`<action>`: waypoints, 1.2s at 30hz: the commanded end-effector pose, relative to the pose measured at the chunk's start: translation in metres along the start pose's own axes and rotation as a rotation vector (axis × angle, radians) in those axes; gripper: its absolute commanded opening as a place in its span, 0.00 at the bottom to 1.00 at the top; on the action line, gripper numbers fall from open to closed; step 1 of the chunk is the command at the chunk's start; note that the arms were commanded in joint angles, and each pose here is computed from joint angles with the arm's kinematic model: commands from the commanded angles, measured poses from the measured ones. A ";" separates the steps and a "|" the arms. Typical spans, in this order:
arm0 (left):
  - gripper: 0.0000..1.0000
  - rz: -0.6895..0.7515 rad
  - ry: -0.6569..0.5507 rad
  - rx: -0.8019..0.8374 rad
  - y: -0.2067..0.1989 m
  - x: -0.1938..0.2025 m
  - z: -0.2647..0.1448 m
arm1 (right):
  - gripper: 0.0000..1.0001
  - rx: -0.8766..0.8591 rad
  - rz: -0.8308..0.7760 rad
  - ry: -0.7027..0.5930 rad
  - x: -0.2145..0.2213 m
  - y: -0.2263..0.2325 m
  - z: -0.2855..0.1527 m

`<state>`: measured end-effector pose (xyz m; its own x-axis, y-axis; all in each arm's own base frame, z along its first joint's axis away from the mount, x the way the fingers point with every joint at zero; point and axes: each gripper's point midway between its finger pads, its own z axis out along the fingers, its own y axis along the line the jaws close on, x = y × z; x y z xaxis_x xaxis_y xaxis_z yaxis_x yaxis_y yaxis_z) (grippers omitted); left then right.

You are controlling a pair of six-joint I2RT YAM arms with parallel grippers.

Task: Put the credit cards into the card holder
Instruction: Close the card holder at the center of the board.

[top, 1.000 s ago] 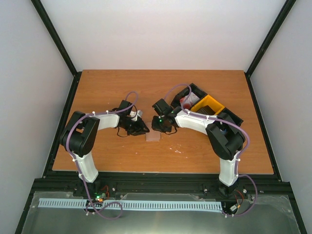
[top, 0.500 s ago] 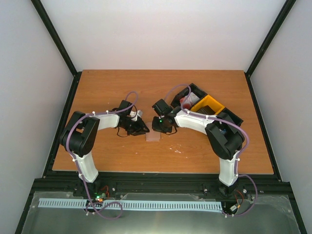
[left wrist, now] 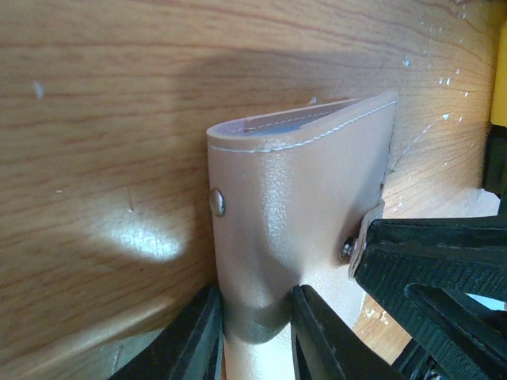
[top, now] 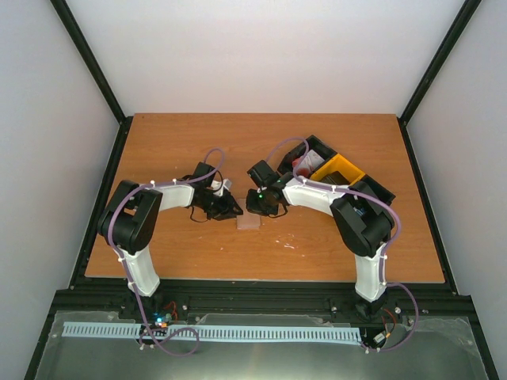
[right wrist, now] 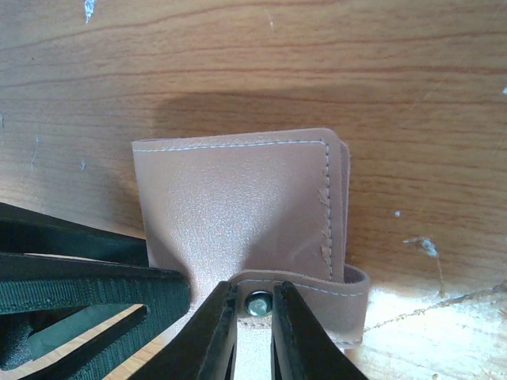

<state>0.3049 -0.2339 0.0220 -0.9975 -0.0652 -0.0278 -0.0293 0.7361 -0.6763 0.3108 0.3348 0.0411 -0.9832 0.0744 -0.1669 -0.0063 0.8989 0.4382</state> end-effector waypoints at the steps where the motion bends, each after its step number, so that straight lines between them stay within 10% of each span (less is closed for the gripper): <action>1: 0.26 -0.036 0.047 -0.089 0.028 0.011 0.012 | 0.14 -0.014 -0.009 0.027 0.001 0.005 0.004; 36: 0.24 -0.044 0.050 -0.089 0.029 0.008 0.016 | 0.03 0.414 -0.036 0.236 0.055 -0.068 0.055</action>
<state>0.3056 -0.2338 0.0204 -0.9978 -0.0658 -0.0101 -0.0415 0.7323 -0.6797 0.3113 0.3383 0.0320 -0.9927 0.0033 -0.1204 -0.0283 0.9652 0.2600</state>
